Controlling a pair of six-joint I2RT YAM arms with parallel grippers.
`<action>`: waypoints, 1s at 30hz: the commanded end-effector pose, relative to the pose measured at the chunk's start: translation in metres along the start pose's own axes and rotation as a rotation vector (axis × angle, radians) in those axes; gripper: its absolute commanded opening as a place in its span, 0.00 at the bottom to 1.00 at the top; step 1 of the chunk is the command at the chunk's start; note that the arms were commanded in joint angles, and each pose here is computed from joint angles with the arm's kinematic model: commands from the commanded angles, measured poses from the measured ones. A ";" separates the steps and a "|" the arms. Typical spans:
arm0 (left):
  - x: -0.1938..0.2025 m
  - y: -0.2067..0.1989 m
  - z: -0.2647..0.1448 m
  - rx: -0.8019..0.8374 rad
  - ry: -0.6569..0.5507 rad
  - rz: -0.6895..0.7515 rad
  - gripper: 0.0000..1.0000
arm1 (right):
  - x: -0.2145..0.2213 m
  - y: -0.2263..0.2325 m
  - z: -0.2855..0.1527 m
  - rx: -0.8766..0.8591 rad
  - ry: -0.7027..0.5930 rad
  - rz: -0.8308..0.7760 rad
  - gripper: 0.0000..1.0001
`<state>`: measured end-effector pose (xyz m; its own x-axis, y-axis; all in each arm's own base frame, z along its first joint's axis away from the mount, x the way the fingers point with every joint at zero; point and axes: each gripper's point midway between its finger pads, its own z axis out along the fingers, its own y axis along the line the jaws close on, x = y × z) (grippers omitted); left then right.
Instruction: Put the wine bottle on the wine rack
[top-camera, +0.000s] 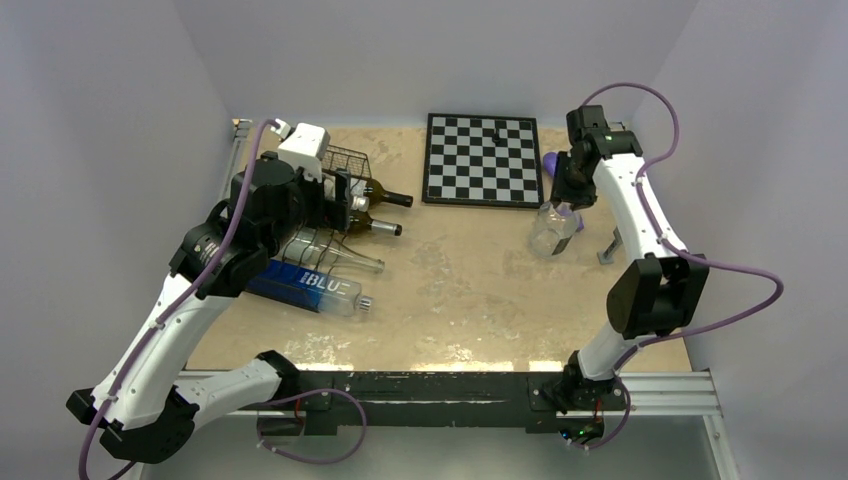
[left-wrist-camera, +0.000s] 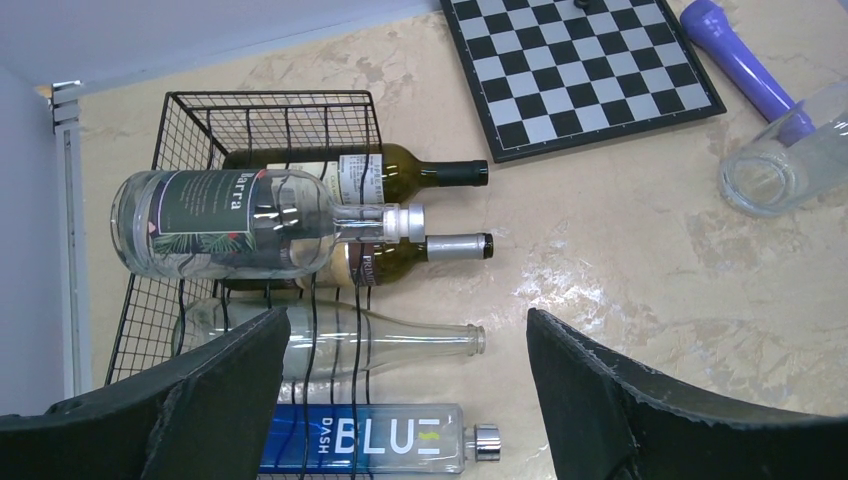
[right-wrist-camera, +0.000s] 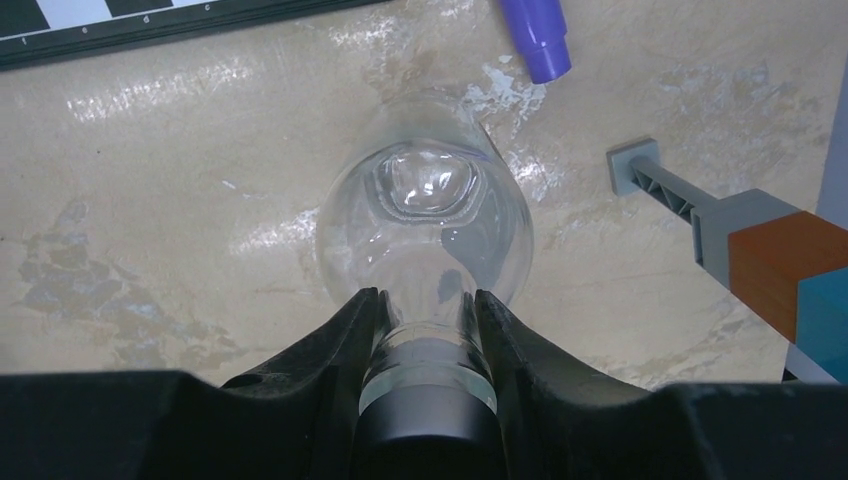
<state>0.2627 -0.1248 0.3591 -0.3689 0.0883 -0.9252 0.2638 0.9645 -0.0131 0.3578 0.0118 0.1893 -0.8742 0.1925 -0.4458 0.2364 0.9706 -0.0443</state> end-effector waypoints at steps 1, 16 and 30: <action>-0.008 0.003 -0.002 -0.005 -0.025 0.008 0.92 | -0.006 0.021 -0.036 -0.160 -0.050 0.025 0.00; -0.008 0.001 -0.010 0.020 -0.033 -0.001 0.92 | -0.006 0.076 -0.099 -0.514 -0.229 0.043 0.00; -0.019 -0.001 -0.027 0.052 -0.061 -0.026 0.93 | 0.013 0.128 -0.135 -0.673 -0.234 -0.035 0.00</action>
<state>0.2490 -0.1220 0.3692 -0.3500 0.0743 -0.9338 0.2935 0.9553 -0.0340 0.3064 0.1256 0.2420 -0.8416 0.1209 -0.5264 -0.0617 0.9467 0.3160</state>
